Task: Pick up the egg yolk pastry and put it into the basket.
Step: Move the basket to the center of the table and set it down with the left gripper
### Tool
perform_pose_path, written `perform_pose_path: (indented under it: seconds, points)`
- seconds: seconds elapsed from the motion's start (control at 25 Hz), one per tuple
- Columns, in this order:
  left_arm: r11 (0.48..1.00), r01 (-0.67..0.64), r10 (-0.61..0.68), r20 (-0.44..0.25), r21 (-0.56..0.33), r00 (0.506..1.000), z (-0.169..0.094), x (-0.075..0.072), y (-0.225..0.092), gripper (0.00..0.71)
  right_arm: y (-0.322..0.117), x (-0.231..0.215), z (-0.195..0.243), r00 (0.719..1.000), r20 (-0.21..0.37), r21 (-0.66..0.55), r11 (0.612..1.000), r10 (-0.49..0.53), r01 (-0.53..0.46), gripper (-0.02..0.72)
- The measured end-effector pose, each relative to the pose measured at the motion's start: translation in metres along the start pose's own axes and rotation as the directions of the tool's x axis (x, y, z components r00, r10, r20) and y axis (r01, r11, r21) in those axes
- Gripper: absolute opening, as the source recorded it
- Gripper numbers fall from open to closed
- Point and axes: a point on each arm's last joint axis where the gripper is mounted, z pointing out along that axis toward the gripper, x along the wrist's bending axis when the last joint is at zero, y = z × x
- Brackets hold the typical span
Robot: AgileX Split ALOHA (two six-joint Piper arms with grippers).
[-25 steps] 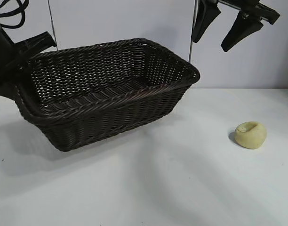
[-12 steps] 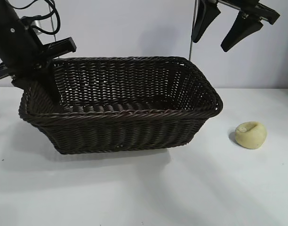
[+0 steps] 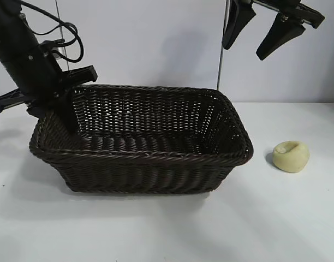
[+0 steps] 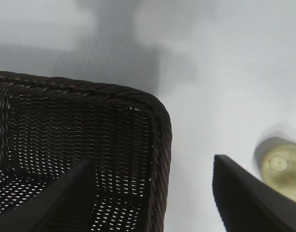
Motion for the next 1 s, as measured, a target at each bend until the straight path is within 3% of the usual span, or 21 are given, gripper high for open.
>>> perform_pose_path:
  seconds: [0.32, 0.64, 0.88, 1.0]
  points:
    - [1.0, 0.002, -0.002, 0.001, -0.002, 1.0, 0.01, 0.003, 0.002, 0.124, 0.0, 0.0, 0.0, 1.0, 0.0, 0.0, 1.0, 0.0, 0.0, 0.496]
    - [1.0, 0.002, -0.002, 0.004, -0.025, 1.0, 0.008, 0.002, 0.005, 0.475, 0.0, 0.0, 0.0, 1.0, 0.0, 0.0, 1.0, 0.002, -0.002, 0.496]
    - [0.999, -0.044, 0.045, -0.04, 0.023, 0.998, 0.001, 0.004, 0.0, 0.532, 0.0, 0.0, 0.0, 1.0, 0.0, 0.0, 1.0, 0.002, -0.002, 0.496]
    - [0.998, -0.067, 0.067, -0.043, -0.01, 0.997, -0.017, -0.001, -0.001, 0.533, 0.0, 0.0, 0.0, 1.0, 0.0, 0.0, 1.0, 0.002, -0.002, 0.496]
